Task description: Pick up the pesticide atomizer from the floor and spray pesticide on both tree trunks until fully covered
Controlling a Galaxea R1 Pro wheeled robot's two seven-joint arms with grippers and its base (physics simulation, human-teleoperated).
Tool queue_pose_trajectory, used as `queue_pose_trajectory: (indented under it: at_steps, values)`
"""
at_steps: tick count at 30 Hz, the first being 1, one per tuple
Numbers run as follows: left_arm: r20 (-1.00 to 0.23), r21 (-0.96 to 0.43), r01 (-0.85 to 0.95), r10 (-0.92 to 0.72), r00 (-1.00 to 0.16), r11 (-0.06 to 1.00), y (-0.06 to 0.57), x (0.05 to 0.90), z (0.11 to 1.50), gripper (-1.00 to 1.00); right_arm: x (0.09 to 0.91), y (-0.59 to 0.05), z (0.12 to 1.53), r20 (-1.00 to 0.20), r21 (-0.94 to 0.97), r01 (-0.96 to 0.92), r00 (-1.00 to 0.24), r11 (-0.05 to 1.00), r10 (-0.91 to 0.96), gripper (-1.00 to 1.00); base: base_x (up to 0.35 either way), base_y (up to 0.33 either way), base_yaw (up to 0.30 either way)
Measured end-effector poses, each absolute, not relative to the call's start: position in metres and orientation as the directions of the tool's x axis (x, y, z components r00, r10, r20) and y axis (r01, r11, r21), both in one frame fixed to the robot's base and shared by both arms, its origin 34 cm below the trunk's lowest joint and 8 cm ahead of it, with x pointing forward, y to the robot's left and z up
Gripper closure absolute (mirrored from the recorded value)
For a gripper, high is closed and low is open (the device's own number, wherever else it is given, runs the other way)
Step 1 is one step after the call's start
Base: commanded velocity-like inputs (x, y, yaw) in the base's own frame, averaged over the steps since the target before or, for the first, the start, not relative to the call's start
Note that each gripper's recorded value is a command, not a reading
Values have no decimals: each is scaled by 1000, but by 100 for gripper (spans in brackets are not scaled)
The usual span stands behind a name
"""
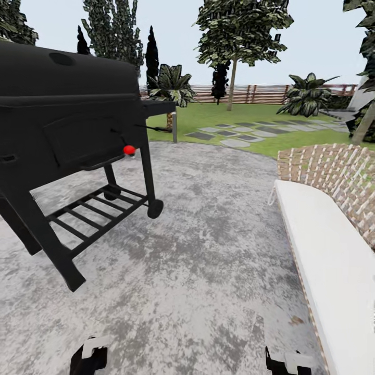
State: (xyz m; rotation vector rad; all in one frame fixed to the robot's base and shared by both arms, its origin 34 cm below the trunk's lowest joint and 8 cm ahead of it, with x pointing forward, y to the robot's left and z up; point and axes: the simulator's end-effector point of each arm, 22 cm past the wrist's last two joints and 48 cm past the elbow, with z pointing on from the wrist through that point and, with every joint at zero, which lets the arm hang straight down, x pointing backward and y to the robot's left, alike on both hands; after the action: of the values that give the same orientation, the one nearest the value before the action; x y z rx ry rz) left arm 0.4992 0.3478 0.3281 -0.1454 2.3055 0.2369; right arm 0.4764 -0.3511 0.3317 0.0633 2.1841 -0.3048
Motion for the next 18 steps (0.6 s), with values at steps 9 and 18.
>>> queue_pose_trajectory:
  at_steps: [9, 18]
  values:
    - [-737, 125, -179, -30, -676, 976, 348, 499, 328, 100, 476, -351, 332, -803, -195, 156, -592, 968, -66, -100, 339, 63, -300]
    - [-736, 125, -179, -30, -676, 976, 348, 499, 328, 100, 477, -351, 332, -803, -195, 156, -592, 968, -66, -100, 330, 169, -297]
